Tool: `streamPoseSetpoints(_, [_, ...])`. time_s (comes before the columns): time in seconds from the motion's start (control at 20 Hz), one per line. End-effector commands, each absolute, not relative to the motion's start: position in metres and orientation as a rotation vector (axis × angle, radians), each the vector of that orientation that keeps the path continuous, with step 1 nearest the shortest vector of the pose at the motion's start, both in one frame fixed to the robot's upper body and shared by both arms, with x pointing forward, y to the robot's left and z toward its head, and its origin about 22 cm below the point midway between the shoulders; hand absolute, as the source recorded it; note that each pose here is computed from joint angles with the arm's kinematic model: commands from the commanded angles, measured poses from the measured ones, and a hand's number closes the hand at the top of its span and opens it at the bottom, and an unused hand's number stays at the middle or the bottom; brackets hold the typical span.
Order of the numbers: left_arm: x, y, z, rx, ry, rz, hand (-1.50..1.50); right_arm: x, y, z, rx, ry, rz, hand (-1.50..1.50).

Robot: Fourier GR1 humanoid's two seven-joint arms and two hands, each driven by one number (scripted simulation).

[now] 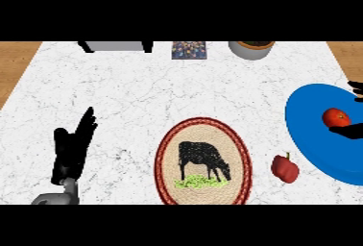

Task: Pick the tomato from the placemat and place it in the plate

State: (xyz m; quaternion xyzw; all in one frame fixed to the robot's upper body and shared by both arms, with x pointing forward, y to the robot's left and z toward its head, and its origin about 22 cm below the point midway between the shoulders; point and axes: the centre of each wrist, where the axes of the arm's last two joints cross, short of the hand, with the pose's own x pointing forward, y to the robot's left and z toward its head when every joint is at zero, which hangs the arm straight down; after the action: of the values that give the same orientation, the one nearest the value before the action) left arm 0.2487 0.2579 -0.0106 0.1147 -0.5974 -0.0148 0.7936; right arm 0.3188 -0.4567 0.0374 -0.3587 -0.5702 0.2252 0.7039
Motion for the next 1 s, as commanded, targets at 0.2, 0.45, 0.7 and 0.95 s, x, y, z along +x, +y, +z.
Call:
streamPoseSetpoints(0.2, [0.255, 0.264, 0.004, 0.28, -1.277, -0.022, 0.0, 0.299, -0.491, 0.046, -0.587, -1.594, 0.041, -1.5])
streamPoseSetpoints(0.45, [0.244, 0.25, -0.023, 0.263, -1.279, -0.017, 0.0, 0.262, -0.521, 0.044, -0.502, -1.628, 0.002, -1.5])
streamPoseSetpoints(0.7, [0.231, 0.244, -0.009, 0.233, -1.272, -0.038, 0.0, 0.259, -0.504, 0.003, -0.455, -1.644, 0.02, -1.5])
streamPoseSetpoints(0.95, [0.246, 0.256, -0.008, 0.238, -1.292, -0.03, 0.0, 0.243, -0.519, -0.007, -0.453, -1.671, 0.066, -1.5])
